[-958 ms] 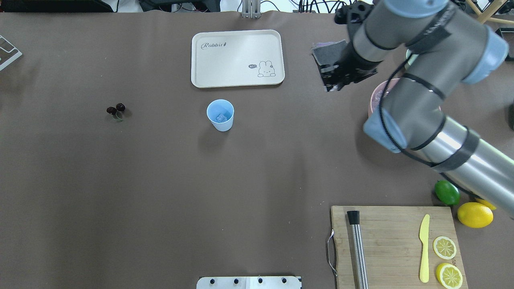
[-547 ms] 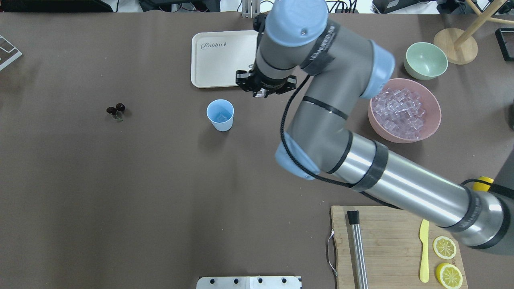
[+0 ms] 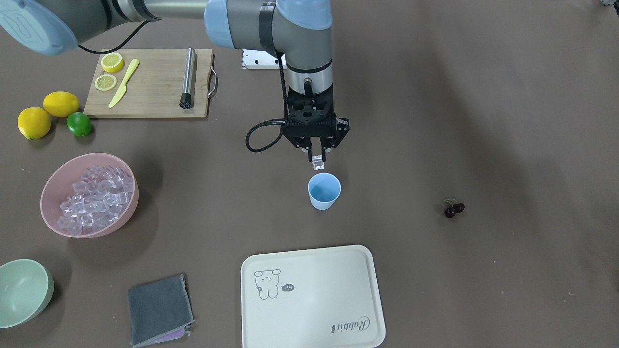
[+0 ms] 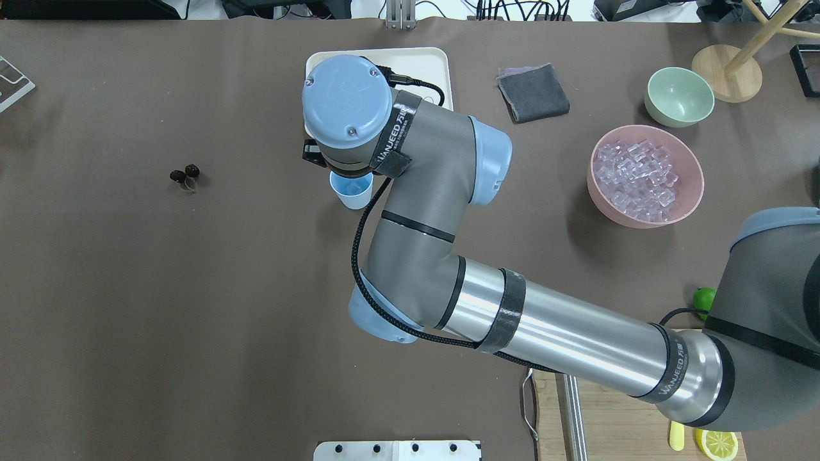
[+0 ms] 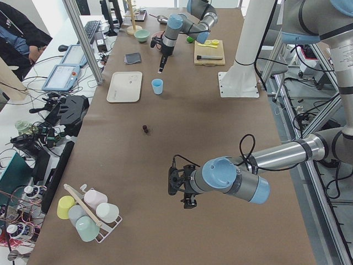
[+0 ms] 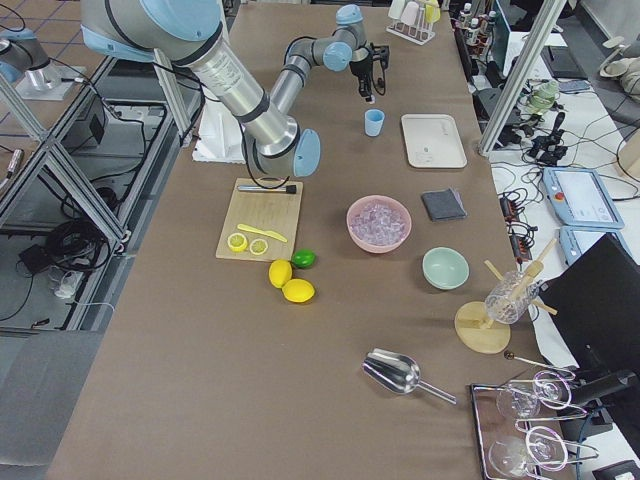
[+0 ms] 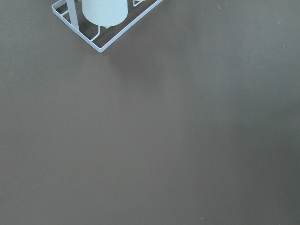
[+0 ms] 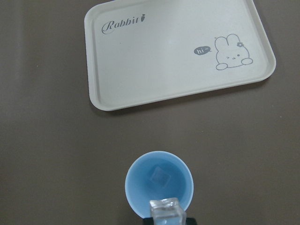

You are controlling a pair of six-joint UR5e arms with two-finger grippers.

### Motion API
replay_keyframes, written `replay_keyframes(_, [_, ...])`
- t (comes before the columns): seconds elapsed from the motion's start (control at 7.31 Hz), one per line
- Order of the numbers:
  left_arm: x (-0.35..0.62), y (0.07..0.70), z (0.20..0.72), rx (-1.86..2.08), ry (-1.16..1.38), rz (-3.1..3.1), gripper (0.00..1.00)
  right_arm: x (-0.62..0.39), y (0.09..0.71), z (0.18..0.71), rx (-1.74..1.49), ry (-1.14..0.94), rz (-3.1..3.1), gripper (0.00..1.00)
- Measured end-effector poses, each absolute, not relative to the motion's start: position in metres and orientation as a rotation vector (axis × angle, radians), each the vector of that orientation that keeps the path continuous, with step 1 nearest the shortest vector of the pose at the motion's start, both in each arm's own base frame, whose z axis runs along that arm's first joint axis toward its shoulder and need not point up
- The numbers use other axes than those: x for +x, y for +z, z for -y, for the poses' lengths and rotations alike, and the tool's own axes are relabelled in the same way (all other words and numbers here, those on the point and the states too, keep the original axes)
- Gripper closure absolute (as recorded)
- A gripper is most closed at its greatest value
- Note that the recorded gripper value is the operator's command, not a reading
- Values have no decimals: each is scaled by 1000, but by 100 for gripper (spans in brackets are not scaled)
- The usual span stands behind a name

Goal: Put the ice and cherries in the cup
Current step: 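Carry the ice cube with the right gripper into the light-blue cup and release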

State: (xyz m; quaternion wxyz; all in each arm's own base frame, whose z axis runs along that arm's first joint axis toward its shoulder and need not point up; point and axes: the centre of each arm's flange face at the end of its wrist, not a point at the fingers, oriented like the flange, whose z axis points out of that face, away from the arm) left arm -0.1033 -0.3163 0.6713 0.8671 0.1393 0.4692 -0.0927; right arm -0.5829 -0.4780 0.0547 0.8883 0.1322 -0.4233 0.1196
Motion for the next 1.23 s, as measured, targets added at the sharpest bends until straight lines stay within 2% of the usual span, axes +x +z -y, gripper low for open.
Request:
replay_keyframes(0.27, [-103, 671, 316, 291, -194, -982, 2, -604, 58, 483, 327, 261, 899, 77])
replay_keyframes(0.41, [-103, 672, 316, 291, -194, -982, 2, -609, 58, 485, 339, 263, 906, 55])
replay_keyframes(0.55, [-103, 672, 316, 291, -195, -982, 2, -611, 59, 486, 345, 261, 907, 38])
replay_keyframes(0.68, [-103, 672, 316, 291, -195, -983, 2, -612, 61, 486, 349, 253, 904, 28])
replay_keyframes(0.82, [-103, 672, 316, 290, -195, -983, 2, -613, 64, 487, 350, 246, 899, 24])
replay_keyframes(1.23, [-103, 672, 317, 289, -196, -983, 2, -604, 80, 485, 355, 210, 883, 24])
